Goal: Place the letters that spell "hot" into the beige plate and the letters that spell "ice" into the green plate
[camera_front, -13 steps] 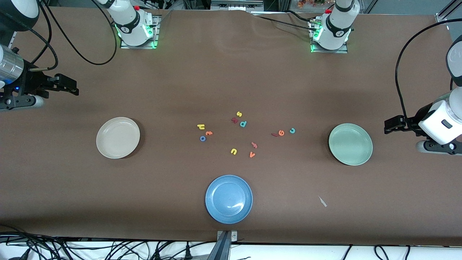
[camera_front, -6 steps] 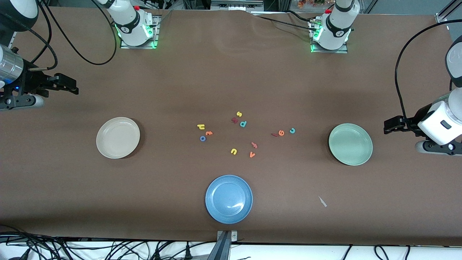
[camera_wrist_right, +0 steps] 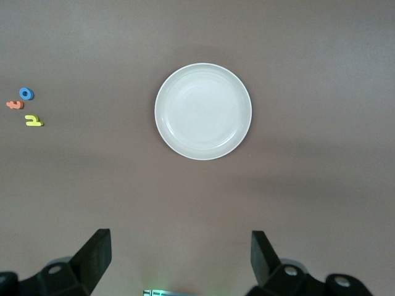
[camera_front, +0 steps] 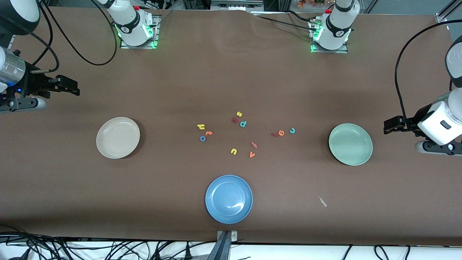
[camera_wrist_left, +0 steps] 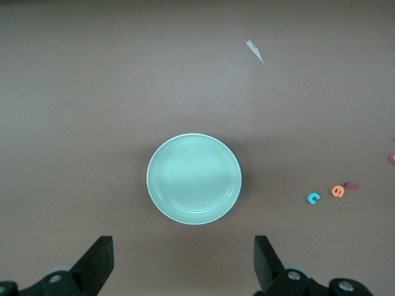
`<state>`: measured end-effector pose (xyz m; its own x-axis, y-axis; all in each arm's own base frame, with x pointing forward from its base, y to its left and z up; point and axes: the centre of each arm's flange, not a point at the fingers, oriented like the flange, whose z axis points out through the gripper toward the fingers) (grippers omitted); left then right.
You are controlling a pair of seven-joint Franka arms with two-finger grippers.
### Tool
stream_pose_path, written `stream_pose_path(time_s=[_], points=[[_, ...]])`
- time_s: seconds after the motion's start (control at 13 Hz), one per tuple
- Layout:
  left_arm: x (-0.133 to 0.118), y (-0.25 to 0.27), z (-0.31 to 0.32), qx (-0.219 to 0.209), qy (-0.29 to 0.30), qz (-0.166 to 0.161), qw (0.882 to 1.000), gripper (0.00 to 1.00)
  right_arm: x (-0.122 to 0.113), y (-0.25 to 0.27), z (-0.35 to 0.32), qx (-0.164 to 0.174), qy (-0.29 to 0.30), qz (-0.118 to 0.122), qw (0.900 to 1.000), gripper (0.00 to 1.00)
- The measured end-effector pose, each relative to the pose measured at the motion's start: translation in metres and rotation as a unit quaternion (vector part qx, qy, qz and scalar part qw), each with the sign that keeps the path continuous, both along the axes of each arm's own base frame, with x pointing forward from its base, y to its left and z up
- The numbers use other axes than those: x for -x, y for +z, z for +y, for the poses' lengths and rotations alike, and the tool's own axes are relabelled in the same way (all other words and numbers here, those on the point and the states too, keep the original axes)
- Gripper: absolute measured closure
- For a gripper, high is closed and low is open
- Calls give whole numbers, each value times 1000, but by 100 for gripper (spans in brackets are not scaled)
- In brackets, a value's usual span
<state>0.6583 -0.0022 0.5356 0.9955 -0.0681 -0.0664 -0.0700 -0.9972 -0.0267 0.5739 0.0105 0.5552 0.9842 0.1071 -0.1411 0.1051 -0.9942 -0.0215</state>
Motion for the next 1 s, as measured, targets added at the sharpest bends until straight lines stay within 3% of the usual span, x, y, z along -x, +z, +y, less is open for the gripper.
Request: stream_pose_path(time_s=[1.0], points=[[0, -4, 0, 0, -1, 8, 1000, 0, 0, 0, 1, 0, 1, 0, 1000, 0]])
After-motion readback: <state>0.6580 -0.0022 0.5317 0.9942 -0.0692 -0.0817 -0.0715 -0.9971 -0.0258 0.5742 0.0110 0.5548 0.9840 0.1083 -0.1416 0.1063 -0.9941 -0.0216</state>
